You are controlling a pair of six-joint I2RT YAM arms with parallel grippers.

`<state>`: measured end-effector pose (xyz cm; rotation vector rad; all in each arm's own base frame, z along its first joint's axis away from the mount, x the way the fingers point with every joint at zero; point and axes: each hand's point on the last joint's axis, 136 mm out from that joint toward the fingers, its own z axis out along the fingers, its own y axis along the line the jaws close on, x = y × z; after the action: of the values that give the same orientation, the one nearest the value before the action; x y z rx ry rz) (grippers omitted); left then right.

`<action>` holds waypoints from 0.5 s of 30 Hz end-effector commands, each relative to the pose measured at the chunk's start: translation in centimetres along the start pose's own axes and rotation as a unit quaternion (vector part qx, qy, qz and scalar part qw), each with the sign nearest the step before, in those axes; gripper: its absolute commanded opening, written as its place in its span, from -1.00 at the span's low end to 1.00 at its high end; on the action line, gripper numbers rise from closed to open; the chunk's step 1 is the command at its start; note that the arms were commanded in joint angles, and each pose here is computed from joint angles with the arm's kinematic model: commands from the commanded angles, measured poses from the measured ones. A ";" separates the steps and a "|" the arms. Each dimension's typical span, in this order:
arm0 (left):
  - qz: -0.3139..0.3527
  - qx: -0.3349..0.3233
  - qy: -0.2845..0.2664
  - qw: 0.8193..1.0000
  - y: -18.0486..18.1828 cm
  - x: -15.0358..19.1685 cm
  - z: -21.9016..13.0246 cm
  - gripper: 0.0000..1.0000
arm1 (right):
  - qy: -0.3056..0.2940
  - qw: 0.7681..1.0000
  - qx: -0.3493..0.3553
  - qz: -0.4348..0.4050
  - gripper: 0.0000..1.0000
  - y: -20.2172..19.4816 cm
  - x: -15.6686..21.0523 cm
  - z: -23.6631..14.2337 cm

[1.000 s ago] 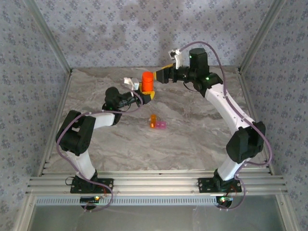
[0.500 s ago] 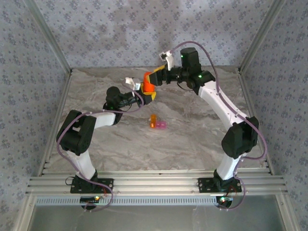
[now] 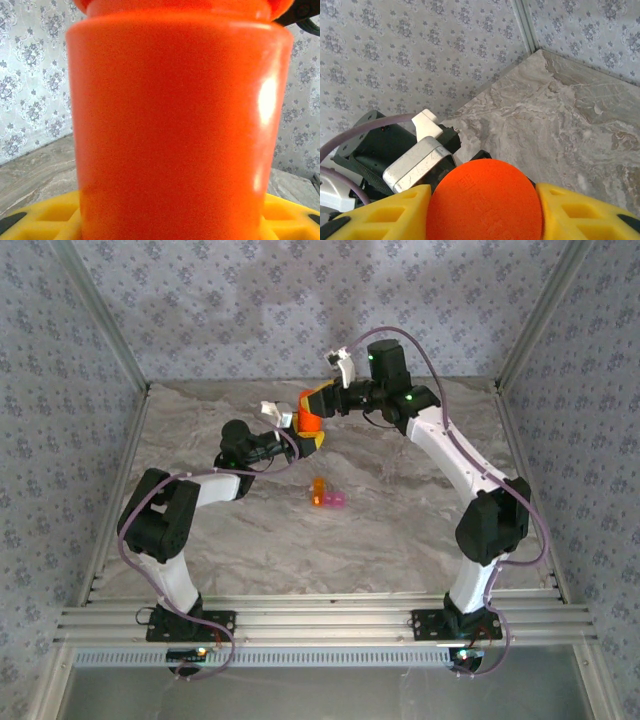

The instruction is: Sort the pills into containers

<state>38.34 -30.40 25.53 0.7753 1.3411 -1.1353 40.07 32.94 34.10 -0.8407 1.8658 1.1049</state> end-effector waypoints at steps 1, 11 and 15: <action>0.017 0.020 -0.017 1.000 -0.8 -1.6 0.6 -1.00 | 0.002 1.000 -0.013 -0.005 -0.13 0.9 -0.4 -0.1; 0.029 -0.013 -0.007 0.999 0.0 -1.6 0.3 -1.00 | 0.027 0.999 0.032 0.020 -0.35 -0.1 2.3 0.9; 0.043 -0.043 -0.006 0.998 0.5 -1.6 -0.1 -1.00 | 0.040 0.994 0.083 0.055 -0.39 -1.7 4.3 1.6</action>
<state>39.00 -30.30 23.60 0.7709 1.4185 -1.0924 40.73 33.01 32.07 -0.7676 1.9337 1.0239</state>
